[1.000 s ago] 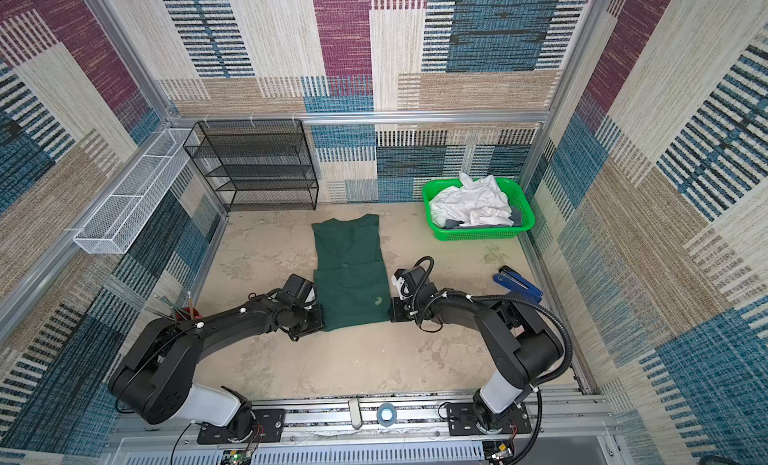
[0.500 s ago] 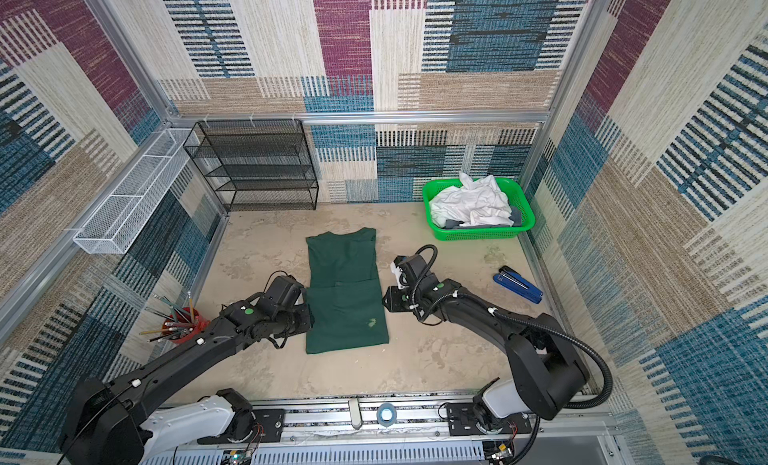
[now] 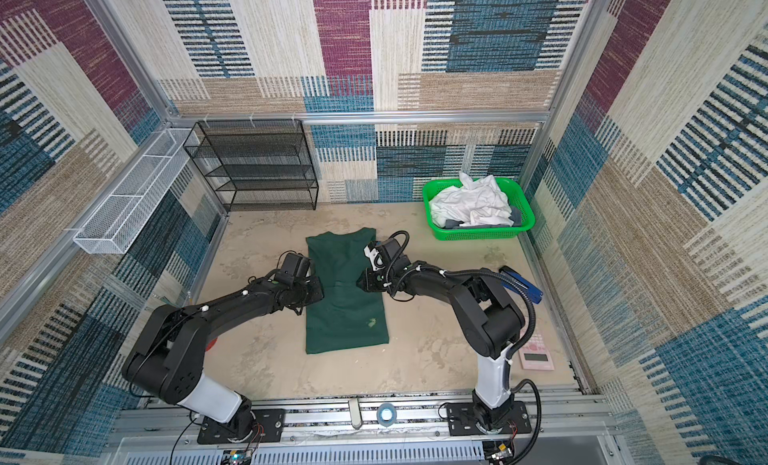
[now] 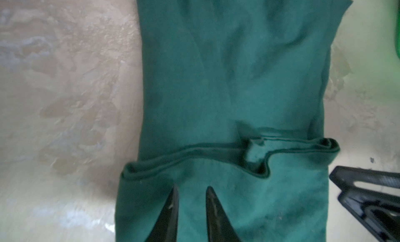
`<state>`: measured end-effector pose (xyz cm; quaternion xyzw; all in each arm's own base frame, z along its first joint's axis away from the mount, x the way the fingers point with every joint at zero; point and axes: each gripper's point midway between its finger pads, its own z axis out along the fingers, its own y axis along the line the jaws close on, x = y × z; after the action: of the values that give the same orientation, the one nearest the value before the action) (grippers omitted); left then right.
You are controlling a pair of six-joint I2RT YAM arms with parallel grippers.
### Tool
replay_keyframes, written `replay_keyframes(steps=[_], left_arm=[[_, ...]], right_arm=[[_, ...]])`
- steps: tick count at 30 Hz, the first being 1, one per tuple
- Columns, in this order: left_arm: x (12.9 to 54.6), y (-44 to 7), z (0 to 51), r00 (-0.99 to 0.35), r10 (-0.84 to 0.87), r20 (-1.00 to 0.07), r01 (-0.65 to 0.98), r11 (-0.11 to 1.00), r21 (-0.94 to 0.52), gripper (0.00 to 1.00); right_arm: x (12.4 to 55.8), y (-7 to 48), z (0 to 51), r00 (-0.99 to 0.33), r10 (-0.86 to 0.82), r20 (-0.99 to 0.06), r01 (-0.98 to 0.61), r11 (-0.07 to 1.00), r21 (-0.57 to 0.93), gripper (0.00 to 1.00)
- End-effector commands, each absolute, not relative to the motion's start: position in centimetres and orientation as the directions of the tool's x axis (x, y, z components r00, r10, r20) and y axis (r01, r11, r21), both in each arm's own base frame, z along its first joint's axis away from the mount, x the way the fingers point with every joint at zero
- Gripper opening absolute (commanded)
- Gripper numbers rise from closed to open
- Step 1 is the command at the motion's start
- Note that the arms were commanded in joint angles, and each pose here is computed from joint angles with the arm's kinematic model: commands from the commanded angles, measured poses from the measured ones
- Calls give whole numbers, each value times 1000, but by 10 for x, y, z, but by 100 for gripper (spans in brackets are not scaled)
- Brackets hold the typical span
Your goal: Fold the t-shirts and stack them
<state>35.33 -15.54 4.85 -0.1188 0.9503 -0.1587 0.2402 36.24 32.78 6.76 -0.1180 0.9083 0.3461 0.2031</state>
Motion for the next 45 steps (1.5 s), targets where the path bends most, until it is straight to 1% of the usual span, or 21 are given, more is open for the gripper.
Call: replay_keyframes(steps=[1, 5, 10, 13, 15, 17, 20, 23, 25, 29, 33, 35, 37, 42, 45], left_arm=[[370, -160, 47, -837, -309, -451, -121, 909, -399, 25], [369, -147, 31, -837, -326, -440, -159, 913, -376, 25], [358, -127, 16, -839, -344, -422, -204, 917, -343, 23], [351, -119, 13, -836, -351, -422, -223, 919, -324, 22], [349, -116, 12, -840, -349, -417, -225, 921, -318, 22], [350, -121, 19, -841, -328, -430, -188, 923, -335, 22], [354, -136, 44, -829, -291, -478, -86, 910, -405, 23], [339, -150, 66, -840, -273, -468, -23, 881, -473, 24], [318, -161, 70, -868, -263, -420, -12, 859, -512, 24], [267, -184, 64, -926, -212, -311, -6, 835, -551, 24], [223, -203, 54, -951, -173, -256, 7, 816, -578, 24], [210, -202, 45, -957, -172, -235, -6, 819, -573, 24], [202, -191, 32, -955, -194, -223, -44, 840, -540, 24], [185, -156, 5, -949, -248, -193, -152, 900, -408, 24], [175, -138, -4, -940, -288, -183, -212, 913, -348, 24]], right_arm=[[375, 327, 54, -885, -50, -463, -337, 756, 562, 29], [380, 293, 27, -889, 6, -457, -242, 842, 482, 26], [376, 266, 9, -893, 29, -450, -187, 884, 428, 26], [372, 263, 7, -892, 25, -452, -189, 887, 422, 26], [372, 263, 9, -888, 25, -459, -195, 884, 425, 26], [374, 268, 20, -873, 11, -487, -231, 872, 433, 26], [375, 272, 47, -836, 4, -548, -286, 850, 442, 27], [363, 271, 74, -814, 4, -581, -315, 837, 448, 28], [347, 276, 82, -828, -5, -561, -329, 814, 479, 28], [298, 291, 76, -881, -39, -472, -336, 755, 564, 28], [251, 301, 58, -919, -80, -385, -322, 717, 619, 27], [239, 298, 46, -931, -81, -356, -300, 725, 620, 27], [233, 290, 35, -942, -65, -330, -266, 744, 613, 27], [225, 258, 13, -955, -33, -295, -188, 838, 512, 27], [220, 246, 4, -960, -31, -277, -164, 868, 469, 27]])
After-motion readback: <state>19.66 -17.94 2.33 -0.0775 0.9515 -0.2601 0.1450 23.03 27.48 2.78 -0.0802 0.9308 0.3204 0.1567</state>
